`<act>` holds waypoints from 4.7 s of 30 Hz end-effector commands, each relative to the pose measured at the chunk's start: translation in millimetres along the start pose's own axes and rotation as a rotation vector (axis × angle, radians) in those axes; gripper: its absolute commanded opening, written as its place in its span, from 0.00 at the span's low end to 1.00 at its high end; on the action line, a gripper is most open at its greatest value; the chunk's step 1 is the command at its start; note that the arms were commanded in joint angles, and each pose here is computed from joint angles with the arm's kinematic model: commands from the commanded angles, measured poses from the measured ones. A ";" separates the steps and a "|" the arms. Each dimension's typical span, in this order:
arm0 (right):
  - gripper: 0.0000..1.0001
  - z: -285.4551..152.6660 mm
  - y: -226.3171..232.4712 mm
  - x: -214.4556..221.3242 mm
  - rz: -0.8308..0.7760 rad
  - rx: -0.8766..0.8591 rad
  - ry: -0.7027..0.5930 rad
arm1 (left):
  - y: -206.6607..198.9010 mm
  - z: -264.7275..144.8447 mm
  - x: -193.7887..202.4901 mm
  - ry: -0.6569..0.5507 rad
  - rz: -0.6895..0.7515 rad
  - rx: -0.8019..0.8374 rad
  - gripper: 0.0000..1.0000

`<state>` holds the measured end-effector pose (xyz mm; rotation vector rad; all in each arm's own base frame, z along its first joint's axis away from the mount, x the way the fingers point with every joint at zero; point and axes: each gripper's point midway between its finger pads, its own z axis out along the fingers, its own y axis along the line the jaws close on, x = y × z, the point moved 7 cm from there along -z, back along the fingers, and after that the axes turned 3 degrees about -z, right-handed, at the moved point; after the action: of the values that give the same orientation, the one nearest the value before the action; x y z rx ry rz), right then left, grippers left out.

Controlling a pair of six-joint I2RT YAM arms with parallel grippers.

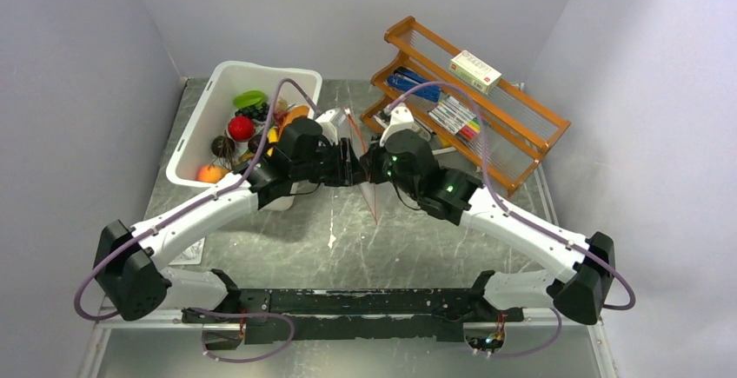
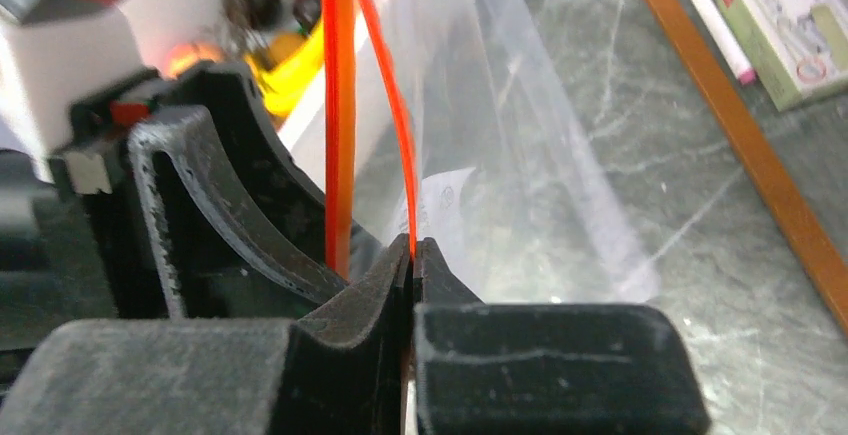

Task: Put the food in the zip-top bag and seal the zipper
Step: Open the zipper of the food storage bag at the center of the board, then pick up the fake food from the bin.

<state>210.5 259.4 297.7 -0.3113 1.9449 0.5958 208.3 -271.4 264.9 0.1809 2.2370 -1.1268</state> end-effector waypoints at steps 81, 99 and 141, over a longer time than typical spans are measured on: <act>0.00 -3.2 -103.9 95.6 0.094 0.387 0.171 | 31.1 -69.8 -33.9 0.217 -0.265 0.161 0.29; 0.00 -11.5 -99.7 97.7 0.132 0.324 0.147 | 28.6 -107.4 -6.4 0.473 -0.459 0.704 0.07; 0.00 -7.3 -73.4 54.0 0.068 0.158 0.096 | 163.5 -95.4 -131.6 -0.151 -0.086 -0.677 0.87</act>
<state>208.6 193.3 211.0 -0.1557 2.1527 0.4659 303.8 -109.9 279.2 -0.1960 2.3857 -0.7364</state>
